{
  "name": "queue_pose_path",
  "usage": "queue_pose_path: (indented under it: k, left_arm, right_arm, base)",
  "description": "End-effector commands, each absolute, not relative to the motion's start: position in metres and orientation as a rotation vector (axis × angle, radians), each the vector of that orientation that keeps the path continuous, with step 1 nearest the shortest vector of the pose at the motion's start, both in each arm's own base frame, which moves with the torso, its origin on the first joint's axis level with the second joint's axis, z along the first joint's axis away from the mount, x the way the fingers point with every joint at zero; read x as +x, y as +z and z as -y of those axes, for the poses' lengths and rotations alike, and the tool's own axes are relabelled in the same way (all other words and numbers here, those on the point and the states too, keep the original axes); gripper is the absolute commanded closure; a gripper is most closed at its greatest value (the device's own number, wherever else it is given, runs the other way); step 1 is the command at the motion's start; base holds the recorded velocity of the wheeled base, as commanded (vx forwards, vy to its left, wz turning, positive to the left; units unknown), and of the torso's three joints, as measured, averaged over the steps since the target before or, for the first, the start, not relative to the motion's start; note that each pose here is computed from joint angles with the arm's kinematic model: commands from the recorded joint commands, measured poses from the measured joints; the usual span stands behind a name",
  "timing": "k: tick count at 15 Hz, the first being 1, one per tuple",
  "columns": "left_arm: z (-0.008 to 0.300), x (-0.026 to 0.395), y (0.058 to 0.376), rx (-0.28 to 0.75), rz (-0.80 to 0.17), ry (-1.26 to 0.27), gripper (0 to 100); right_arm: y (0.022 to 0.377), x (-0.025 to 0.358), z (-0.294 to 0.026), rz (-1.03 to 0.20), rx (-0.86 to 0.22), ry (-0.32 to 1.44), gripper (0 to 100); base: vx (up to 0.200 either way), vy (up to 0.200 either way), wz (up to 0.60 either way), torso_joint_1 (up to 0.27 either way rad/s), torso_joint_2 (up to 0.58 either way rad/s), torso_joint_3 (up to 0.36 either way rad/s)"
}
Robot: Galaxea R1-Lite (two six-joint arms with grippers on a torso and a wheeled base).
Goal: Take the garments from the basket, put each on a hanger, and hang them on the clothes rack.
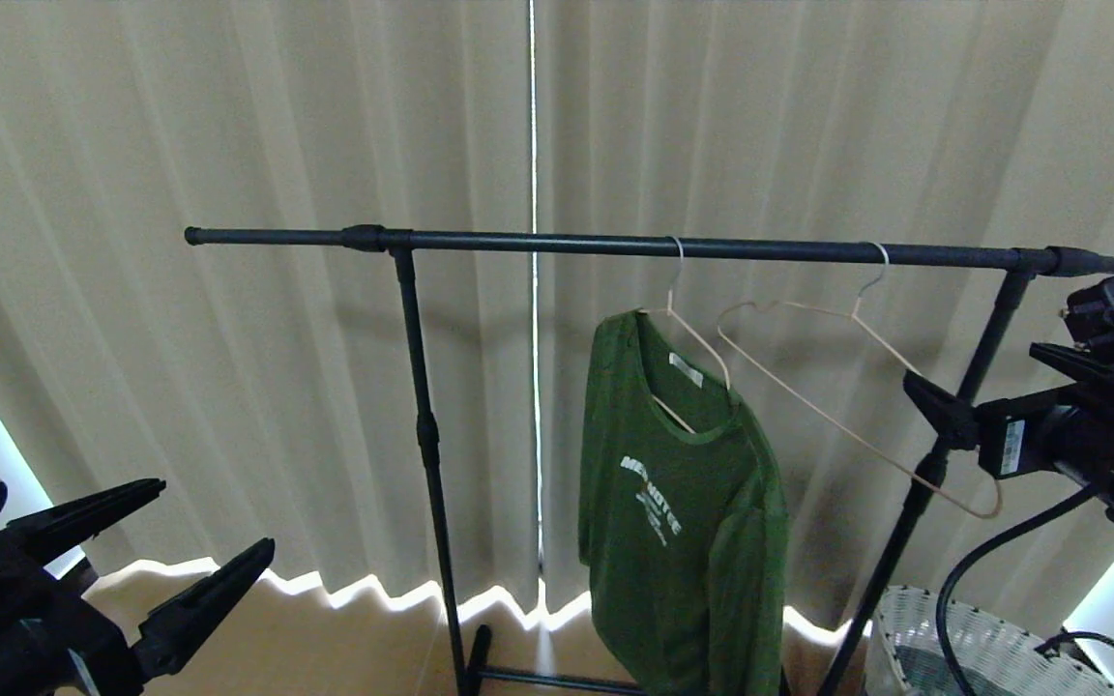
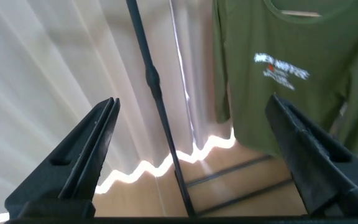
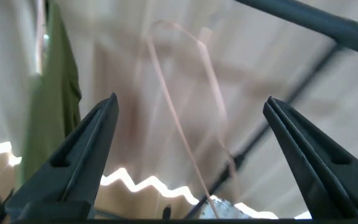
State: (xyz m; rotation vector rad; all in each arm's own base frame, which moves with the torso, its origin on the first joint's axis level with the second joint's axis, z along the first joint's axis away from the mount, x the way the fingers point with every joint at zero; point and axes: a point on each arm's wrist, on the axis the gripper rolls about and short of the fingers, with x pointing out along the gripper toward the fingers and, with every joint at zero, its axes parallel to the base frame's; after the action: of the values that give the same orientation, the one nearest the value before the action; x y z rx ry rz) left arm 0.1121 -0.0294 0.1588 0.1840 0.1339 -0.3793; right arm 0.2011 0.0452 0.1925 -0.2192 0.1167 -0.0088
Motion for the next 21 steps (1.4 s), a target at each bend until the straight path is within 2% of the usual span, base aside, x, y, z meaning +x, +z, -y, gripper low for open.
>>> queue_pose_path:
  k: [1,3,8,11,14,17,21]
  left_arm:
    - [0.029,0.112,0.157,0.185,-0.141,-0.379,0]
    - [0.029,0.112,0.156,0.19,-0.146,-0.38,0]
    - [0.029,0.109,0.153,0.207,-0.148,-0.381,0]
    - [0.029,0.108,0.152,0.207,-0.149,-0.382,0]
    - [0.029,0.111,0.156,0.206,-0.136,-0.379,0]
    - [0.027,0.11,0.157,0.205,-0.132,-0.365,0]
    - [0.021,0.111,0.156,0.216,-0.138,-0.311,0]
  right_arm:
    - [0.184,0.199,-0.036,-0.13,-0.229,-0.049,0]
    - [0.182,0.199,-0.029,-0.136,-0.229,-0.079,0]
    - [0.181,0.194,-0.024,-0.14,-0.228,-0.099,0]
    - [0.173,0.184,-0.026,-0.159,-0.233,-0.01,0]
    - [0.133,0.162,-0.023,-0.312,-0.297,0.058,0]
    - [0.11,0.148,-0.021,-0.409,-0.328,0.093,0]
    - [0.108,0.147,-0.02,-0.419,-0.335,0.09,0]
  base:
    - [-0.2,0.0,0.0,0.002,0.0,0.002]
    - [-0.2,0.0,0.0,0.0,0.0,0.007]
    - [0.0,0.0,0.0,0.0,0.0,0.0]
    - [0.0,0.0,0.0,0.0,0.0,0.0]
    - [0.0,0.0,0.0,0.0,0.0,0.0]
    - [0.0,0.0,0.0,0.0,0.0,0.0]
    - [0.0,0.0,0.0,0.0,0.0,0.0]
